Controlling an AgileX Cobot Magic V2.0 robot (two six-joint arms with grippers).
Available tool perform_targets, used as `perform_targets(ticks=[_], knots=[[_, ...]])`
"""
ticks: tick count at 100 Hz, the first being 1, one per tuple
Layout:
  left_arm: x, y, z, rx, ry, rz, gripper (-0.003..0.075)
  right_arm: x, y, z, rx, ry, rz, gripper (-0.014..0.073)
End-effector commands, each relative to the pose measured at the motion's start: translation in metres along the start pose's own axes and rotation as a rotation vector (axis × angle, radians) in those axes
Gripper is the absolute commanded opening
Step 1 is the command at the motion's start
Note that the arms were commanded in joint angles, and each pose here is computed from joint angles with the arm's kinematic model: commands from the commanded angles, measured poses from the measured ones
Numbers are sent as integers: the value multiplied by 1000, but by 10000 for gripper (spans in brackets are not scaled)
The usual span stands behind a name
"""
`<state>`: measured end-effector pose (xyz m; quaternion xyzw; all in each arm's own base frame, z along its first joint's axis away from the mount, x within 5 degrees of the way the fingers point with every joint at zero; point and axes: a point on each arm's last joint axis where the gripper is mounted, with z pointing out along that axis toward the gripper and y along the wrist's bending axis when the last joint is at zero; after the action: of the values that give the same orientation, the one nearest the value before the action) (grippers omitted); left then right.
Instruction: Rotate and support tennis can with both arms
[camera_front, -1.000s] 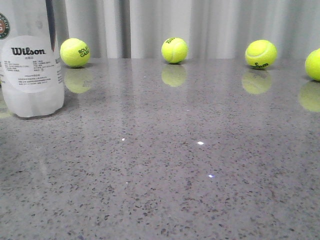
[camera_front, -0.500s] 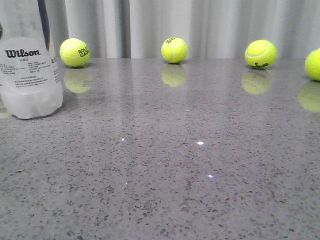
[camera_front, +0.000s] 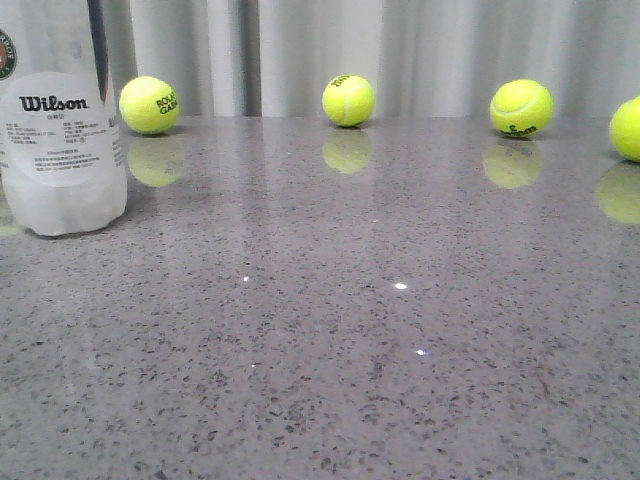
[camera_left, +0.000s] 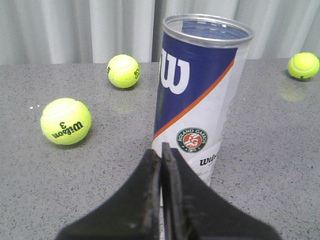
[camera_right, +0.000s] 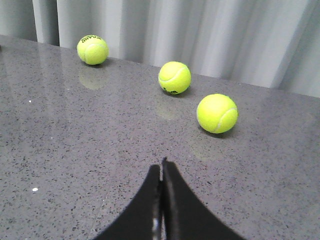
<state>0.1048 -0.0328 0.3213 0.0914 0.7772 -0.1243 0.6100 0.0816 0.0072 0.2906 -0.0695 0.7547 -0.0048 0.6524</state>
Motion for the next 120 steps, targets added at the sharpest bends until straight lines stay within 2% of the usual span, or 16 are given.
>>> perform_targets(ticks=[1,62,77,98,120], knots=[[-16,0,-3,-8,-104,-23,-21,-15,-3,-2,26,-99,0,-66],[-16,0,-3,-8,-108,-23,-21,-15,-3,-2,26,-99,0,-66],[-15,3,-3,-40,-136,62,-21,-15,-3,-2,26,-99,0,-66],[9,8,-9,-89,-276,134,-21,-15,-3,-2,26,-99,0,-66],[58,18,-18,-182,-281,131,-21,-15,-3,-2,26,-99,0,-66]])
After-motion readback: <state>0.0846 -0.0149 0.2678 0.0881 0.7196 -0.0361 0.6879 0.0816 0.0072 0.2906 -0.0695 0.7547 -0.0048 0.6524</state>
